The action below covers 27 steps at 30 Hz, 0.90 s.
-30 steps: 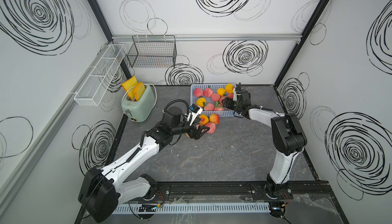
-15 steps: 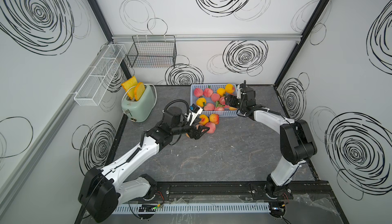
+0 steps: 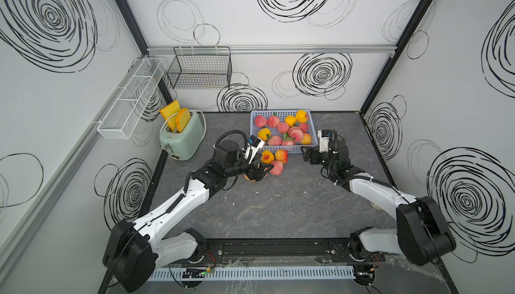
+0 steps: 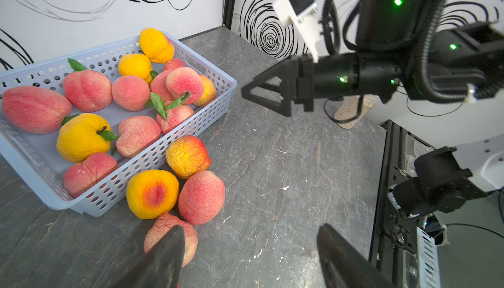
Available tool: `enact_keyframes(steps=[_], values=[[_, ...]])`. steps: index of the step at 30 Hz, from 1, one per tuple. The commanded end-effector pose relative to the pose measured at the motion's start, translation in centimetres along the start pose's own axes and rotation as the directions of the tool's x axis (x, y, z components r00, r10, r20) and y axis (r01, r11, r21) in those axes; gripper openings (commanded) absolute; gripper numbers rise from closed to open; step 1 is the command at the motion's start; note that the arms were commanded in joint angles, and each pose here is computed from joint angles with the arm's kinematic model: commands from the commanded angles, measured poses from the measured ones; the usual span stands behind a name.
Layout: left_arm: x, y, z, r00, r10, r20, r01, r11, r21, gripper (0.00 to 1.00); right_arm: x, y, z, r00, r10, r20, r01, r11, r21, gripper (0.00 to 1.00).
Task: Put the peaches into the basket
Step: Place the peach in the basket, then pick up the peach from the center of the board.
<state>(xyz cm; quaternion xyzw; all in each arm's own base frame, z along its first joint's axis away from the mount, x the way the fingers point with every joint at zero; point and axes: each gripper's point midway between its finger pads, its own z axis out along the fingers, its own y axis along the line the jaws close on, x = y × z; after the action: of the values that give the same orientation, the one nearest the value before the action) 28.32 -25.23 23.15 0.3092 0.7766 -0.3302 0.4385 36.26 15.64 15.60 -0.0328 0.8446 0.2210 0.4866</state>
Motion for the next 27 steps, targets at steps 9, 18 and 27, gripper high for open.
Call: enact_keyframes(steps=[9,18,27], values=[[1.4,4.0,-0.1,1.0,-0.024,-0.01,0.022,0.98,-0.195,0.82,4.8,2.5,-6.1,0.976,-0.153,0.154,0.171,0.979,-0.107,0.84],[4.5,6.4,-0.1,0.985,-0.157,-0.069,0.128,0.94,-0.315,0.82,4.9,3.5,-7.9,0.958,-0.156,0.242,0.198,0.967,-0.16,0.82],[9.0,7.9,0.8,0.947,-0.294,-0.132,0.222,0.892,-0.394,0.83,5.3,5.2,-7.3,0.956,-0.189,0.223,0.234,0.952,-0.196,0.8]])
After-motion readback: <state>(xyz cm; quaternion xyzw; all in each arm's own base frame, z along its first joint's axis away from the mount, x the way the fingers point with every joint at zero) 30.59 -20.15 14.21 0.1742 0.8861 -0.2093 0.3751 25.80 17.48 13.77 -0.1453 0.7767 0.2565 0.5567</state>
